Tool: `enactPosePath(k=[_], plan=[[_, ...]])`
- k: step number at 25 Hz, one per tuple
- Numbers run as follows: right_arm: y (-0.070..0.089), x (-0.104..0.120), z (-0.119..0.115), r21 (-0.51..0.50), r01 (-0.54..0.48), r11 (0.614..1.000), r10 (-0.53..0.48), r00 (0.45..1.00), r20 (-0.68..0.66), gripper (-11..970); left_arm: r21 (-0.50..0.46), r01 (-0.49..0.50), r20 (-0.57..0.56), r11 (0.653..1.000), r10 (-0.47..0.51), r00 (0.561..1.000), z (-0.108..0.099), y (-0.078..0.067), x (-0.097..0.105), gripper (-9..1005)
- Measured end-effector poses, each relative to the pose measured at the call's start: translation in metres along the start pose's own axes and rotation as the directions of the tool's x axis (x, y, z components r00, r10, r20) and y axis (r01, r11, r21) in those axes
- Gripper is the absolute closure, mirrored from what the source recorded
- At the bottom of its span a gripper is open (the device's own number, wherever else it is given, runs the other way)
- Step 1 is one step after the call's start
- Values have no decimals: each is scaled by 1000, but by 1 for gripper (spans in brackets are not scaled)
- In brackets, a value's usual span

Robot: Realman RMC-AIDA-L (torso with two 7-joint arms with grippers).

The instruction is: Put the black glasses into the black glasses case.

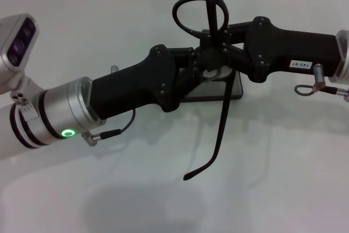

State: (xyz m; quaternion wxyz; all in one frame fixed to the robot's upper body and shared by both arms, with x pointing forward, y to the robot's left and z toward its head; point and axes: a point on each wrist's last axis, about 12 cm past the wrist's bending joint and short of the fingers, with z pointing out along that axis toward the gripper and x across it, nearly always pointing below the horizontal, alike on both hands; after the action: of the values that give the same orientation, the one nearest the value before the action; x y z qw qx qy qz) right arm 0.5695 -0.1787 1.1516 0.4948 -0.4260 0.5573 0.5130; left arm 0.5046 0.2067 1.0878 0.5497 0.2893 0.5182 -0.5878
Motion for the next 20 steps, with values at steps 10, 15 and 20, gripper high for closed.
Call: enactPosePath(k=[10,15,20], plan=[[2,-5,-22,32,13,999,-16,996,91,826,29,-32,58,999,30,998,-9,-8,-6,958],[18,-31,-53,-56,67,996,-47,951,305,824,29,-38,49,999,37,998,-13,-9,-6,958],[25,-47,-68,-35,162,986,-125,865,486,822,162,-42,-11,986,44,999,2,-13,-7,958]])
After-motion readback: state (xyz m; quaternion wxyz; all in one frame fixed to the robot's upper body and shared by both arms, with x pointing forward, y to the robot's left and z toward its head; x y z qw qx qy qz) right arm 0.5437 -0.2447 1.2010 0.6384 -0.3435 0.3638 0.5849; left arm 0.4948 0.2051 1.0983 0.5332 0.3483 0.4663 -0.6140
